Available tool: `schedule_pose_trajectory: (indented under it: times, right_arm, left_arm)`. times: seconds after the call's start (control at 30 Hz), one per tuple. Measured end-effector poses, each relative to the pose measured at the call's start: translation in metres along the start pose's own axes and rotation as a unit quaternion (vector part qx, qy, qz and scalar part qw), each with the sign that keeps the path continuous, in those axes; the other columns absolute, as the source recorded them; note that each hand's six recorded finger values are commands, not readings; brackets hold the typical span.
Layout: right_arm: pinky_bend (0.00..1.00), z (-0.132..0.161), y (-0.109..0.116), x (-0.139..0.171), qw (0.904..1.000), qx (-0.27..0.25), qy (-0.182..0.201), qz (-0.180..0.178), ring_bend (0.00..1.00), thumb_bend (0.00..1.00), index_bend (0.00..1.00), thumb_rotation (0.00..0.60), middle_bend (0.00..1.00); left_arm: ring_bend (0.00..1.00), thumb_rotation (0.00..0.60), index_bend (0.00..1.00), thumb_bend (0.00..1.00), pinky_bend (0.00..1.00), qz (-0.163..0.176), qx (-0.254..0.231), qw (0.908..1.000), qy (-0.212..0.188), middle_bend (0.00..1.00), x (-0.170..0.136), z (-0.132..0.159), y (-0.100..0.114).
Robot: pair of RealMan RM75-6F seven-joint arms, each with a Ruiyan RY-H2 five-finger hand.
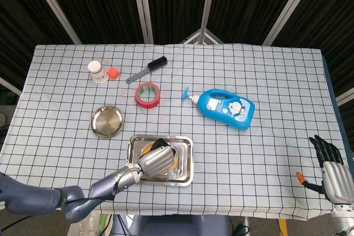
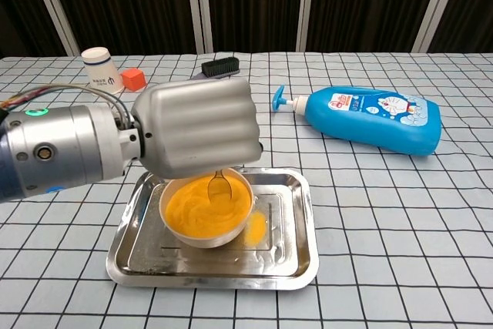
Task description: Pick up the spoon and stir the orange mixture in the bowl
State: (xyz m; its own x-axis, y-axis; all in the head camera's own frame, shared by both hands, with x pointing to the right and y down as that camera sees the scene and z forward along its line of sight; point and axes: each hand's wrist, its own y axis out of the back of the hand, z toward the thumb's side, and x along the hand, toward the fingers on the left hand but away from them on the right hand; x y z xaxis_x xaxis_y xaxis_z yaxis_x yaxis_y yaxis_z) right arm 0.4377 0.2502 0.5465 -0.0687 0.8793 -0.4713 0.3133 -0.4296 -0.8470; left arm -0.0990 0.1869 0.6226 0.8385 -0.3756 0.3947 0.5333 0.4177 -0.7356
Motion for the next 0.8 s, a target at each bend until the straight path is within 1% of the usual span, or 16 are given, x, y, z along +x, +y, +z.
schedule_pose_trajectory:
  times: [0.17,0.5,0.8]
  right_arm:
    - [0.00,0.000,0.000,0.000,1.0000,0.000,0.000,0.000,0.00,0.31,0.00,0.600,0.00]
    - [0.00,0.000,-0.001,0.000,1.0000,0.000,-0.002,0.001,0.00,0.31,0.00,0.600,0.00]
    - [0.00,-0.001,0.000,0.000,1.0000,-0.002,-0.002,0.001,0.00,0.31,0.00,0.600,0.00]
  left_arm:
    - [1.00,0.600,0.77,0.74,1.00,-0.005,0.003,1.0000,0.006,1.00,-0.005,-0.006,-0.005]
    - [1.00,0.600,0.77,0.74,1.00,-0.032,0.027,0.9990,0.019,1.00,-0.003,-0.014,-0.030]
    - [1.00,0.600,0.77,0.74,1.00,-0.034,0.037,0.9987,0.013,1.00,0.008,-0.002,-0.032]
